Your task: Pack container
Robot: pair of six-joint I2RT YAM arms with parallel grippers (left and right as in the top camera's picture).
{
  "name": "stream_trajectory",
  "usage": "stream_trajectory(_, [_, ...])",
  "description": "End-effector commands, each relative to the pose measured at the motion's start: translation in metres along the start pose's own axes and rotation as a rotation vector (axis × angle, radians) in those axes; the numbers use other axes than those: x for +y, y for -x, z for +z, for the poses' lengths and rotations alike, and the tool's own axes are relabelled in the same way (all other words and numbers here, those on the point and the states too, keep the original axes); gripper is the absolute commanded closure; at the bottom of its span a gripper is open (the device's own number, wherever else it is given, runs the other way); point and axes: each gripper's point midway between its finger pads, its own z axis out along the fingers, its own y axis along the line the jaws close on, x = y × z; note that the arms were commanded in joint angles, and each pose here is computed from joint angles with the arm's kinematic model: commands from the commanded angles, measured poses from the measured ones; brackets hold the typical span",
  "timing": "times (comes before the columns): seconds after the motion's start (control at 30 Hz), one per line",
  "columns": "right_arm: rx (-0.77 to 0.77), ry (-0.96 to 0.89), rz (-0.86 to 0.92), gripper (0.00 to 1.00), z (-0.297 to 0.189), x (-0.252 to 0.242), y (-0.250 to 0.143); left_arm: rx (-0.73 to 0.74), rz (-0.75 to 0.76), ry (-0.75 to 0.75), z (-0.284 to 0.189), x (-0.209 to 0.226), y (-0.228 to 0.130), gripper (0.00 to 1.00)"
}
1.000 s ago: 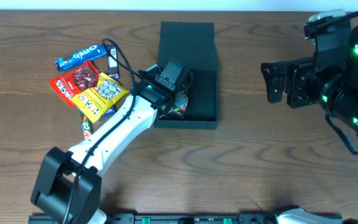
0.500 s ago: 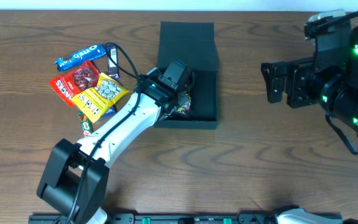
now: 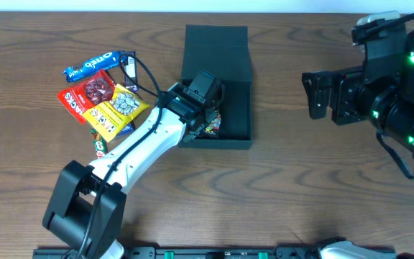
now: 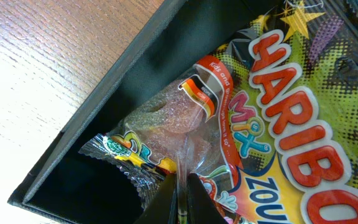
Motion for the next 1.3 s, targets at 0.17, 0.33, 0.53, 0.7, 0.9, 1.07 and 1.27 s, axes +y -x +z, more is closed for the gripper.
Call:
stream_trajectory(0.17, [0.0, -0.014, 0.021, 0.01, 0.0, -0.004, 0.0, -0.035, 0.074, -0.02, 0.001, -0.008, 0.007, 0.32])
stream_trajectory(0.33, [0.036, -0.052, 0.019, 0.01, 0.004, -0.01, -0.007, -0.061, 0.183, -0.076, -0.014, -0.03, 0.016, 0.36])
stream_trajectory(0.53, [0.136, -0.071, 0.028, 0.01, 0.024, -0.012, -0.021, -0.272, 0.267, -0.008, -0.061, -0.035, 0.066, 0.16])
stream_trajectory(0.7, [0.25, -0.076, 0.022, 0.03, 0.059, -0.011, -0.037, -0.291, 0.257, 0.08, -0.079, -0.002, 0.107, 0.02])
stream_trajectory(0.9, [0.401, 0.069, 0.037, 0.78, 0.123, 0.018, -0.066, -0.169, 0.312, 0.035, -0.073, 0.021, 0.134, 0.28])
stream_trajectory(1.07, [0.506, 0.141, 0.027, 0.99, 0.185, 0.042, -0.097, -0.145, 0.434, 0.053, -0.063, 0.03, 0.138, 0.94])
stream_trajectory(1.27, [0.699, 0.202, 0.079, 0.99, 0.253, 0.059, -0.162, -0.031, 0.47, 0.038, -0.022, 0.045, 0.112, 0.94])
